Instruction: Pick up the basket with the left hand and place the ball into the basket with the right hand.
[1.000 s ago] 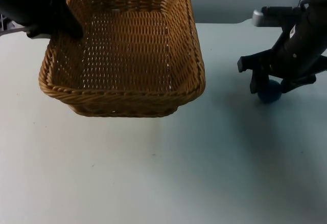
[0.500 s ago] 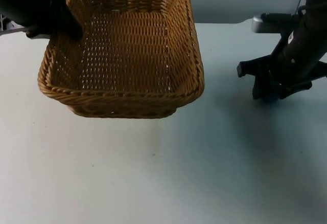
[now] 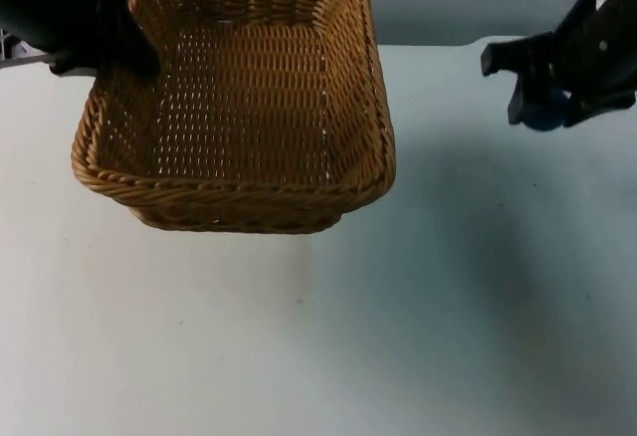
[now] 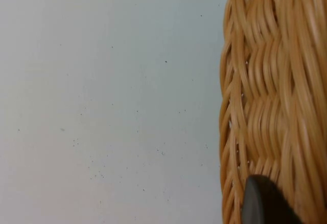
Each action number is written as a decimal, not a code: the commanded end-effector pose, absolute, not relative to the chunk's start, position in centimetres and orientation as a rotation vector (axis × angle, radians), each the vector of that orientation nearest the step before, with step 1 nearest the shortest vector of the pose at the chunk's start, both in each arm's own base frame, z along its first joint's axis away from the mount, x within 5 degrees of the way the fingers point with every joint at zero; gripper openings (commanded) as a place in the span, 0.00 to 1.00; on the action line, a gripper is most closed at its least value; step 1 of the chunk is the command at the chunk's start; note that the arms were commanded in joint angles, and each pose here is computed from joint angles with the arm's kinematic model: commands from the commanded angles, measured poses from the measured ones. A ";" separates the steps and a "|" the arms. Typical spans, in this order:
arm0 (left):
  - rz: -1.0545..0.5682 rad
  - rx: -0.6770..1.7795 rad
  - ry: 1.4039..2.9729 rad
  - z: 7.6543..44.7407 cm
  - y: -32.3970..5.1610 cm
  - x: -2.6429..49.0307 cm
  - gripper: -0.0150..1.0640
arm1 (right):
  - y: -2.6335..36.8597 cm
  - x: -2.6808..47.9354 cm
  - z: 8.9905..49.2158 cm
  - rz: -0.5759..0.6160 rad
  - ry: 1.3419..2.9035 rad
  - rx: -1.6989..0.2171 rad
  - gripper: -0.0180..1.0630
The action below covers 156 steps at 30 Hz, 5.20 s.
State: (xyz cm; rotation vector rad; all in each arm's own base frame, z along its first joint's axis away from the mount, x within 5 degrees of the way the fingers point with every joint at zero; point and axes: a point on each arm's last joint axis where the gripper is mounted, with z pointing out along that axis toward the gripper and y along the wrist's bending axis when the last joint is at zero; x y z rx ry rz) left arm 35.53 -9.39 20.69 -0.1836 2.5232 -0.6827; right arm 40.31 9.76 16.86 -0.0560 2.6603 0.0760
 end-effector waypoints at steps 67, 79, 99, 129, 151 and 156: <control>-0.709 -0.181 2.518 21.2 -9.8 35.6 0.01 | 29.0 35.7 22.3 0.261 2.325 -0.883 0.38; -0.711 -0.179 2.521 21.1 -9.8 35.5 0.01 | 29.3 35.5 22.4 0.287 2.288 -0.969 0.99; -0.716 -0.173 2.527 21.1 -9.8 35.5 0.01 | 17.7 38.6 32.4 0.139 2.177 -0.590 0.99; -0.710 -0.140 2.550 21.0 -9.9 35.3 0.01 | 0.9 34.3 33.6 -0.131 2.173 0.026 0.98; -0.678 -0.070 2.562 20.9 -9.8 35.2 0.01 | -1.1 12.8 34.4 -0.185 1.976 0.054 0.98; -0.673 -0.048 2.561 20.9 -9.8 35.1 0.01 | -0.7 10.9 34.4 -0.083 1.915 0.083 0.98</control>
